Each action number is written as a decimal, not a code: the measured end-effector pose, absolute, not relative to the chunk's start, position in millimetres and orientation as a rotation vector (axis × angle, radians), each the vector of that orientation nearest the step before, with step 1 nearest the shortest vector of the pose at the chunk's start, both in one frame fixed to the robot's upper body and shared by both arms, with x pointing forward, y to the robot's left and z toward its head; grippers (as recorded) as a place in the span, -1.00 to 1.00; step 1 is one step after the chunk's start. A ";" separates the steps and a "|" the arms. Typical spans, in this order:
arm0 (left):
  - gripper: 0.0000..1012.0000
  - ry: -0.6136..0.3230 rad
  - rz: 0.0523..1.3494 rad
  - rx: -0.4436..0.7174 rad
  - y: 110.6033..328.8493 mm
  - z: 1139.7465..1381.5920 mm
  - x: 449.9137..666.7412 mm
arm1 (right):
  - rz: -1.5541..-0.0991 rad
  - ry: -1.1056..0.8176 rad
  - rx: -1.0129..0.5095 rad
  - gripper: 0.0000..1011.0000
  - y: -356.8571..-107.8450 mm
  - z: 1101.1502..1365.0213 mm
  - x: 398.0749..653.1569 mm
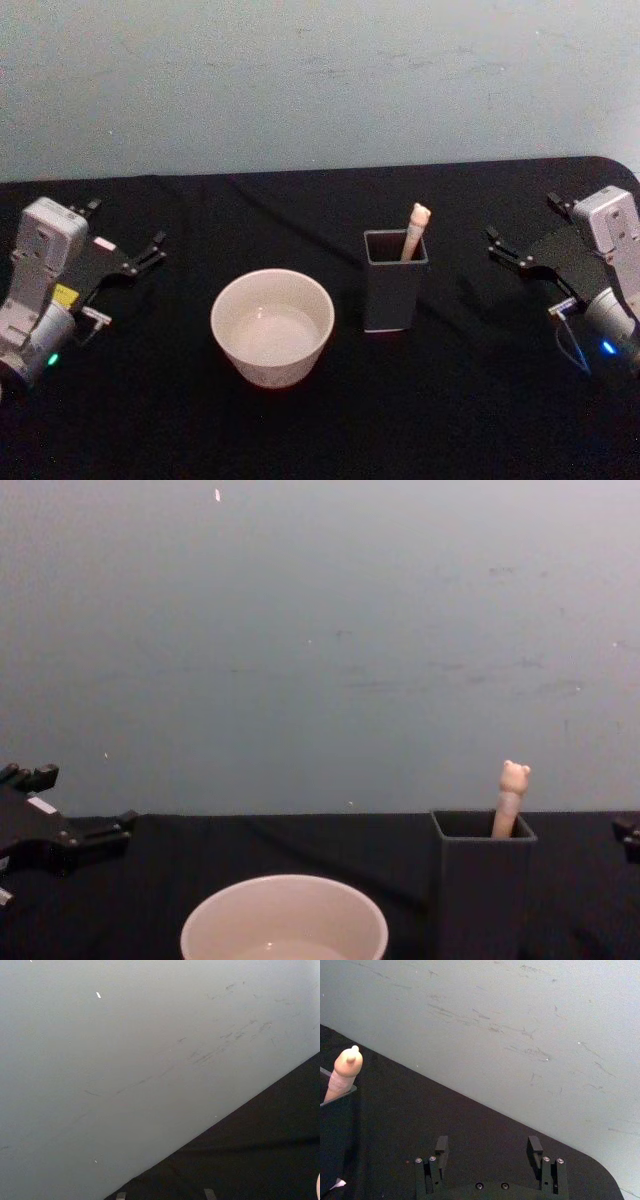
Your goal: Pick up the stirring spoon with one hand, stir inside the cup, then place it back in its original position.
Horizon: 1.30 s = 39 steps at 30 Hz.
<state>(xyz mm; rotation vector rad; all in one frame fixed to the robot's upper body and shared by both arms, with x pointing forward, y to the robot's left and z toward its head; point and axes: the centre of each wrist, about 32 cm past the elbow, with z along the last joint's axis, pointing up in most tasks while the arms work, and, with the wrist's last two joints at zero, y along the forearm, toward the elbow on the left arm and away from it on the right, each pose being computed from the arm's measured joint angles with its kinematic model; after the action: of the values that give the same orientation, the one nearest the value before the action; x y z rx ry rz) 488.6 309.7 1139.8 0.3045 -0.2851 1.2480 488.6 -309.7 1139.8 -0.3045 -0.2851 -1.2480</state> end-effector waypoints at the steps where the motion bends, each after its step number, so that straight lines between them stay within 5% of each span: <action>1: 0.98 -0.285 1.248 0.305 309.7 1139.8 488.6 | -1.248 -0.285 -0.304 0.98 -309.6 1139.8 488.6; 39: 0.98 -0.285 1.248 0.304 309.7 1139.8 488.6 | -1.195 -0.215 -0.244 0.98 -310.8 1148.8 480.3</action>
<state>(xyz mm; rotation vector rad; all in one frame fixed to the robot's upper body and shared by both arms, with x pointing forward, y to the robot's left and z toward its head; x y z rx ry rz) 488.6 309.7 1139.8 0.3045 -0.2850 1.2479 480.3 -310.8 1148.8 -0.2442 -0.2148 -1.1954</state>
